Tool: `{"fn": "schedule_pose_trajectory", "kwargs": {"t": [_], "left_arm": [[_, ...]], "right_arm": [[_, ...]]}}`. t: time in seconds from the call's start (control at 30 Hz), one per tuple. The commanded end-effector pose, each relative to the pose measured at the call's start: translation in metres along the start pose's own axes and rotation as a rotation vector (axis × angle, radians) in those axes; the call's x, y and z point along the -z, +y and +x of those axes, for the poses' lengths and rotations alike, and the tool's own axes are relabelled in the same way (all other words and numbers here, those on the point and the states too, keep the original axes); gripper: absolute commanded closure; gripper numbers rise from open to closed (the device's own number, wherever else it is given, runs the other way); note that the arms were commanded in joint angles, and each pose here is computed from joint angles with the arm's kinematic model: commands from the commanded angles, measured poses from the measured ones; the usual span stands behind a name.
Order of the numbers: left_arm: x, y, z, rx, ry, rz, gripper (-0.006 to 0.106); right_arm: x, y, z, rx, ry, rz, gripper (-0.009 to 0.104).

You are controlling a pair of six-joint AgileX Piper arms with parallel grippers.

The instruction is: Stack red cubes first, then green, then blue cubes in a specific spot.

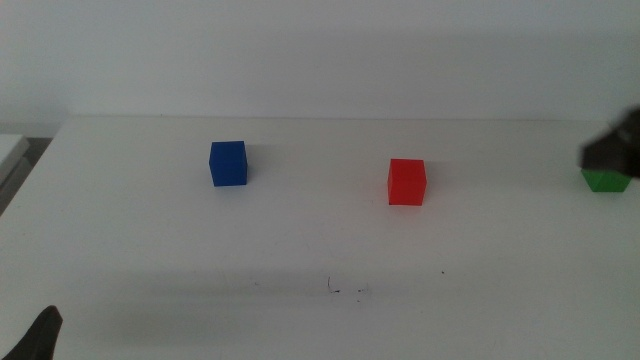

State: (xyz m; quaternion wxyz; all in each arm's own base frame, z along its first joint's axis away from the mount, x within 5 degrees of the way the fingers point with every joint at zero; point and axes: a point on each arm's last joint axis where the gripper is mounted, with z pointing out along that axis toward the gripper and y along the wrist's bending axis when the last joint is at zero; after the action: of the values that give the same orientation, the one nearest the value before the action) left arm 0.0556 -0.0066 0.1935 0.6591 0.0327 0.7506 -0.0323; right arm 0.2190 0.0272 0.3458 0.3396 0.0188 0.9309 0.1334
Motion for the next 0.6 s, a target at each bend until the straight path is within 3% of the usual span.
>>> {"fn": "schedule_pose_trajectory", "kwargs": {"t": [0.0, 0.1, 0.2, 0.3, 0.57], "left_arm": [[0.0, 0.0, -0.001, 0.002, -0.014, -0.003, 0.007], [0.0, 0.0, -0.001, 0.002, -0.014, -0.003, 0.007], [0.0, 0.0, -0.001, 0.004, -0.014, -0.003, 0.007], [0.0, 0.0, -0.001, 0.004, -0.014, -0.003, 0.007], [0.0, 0.0, -0.001, 0.003, -0.014, -0.003, 0.007]], "right_arm": [[-0.012, 0.013, -0.017, 0.045, 0.045, -0.01, 0.004], [-0.039, 0.04, -0.04, 0.118, 0.094, 0.031, 0.004], [-0.065, 0.073, -0.057, 0.212, 0.12, 0.132, 0.004], [-0.091, 0.099, -0.071, 0.218, 0.146, 0.209, 0.004], [-0.169, 0.13, -0.089, 0.184, 0.266, 0.205, 0.004]]}}
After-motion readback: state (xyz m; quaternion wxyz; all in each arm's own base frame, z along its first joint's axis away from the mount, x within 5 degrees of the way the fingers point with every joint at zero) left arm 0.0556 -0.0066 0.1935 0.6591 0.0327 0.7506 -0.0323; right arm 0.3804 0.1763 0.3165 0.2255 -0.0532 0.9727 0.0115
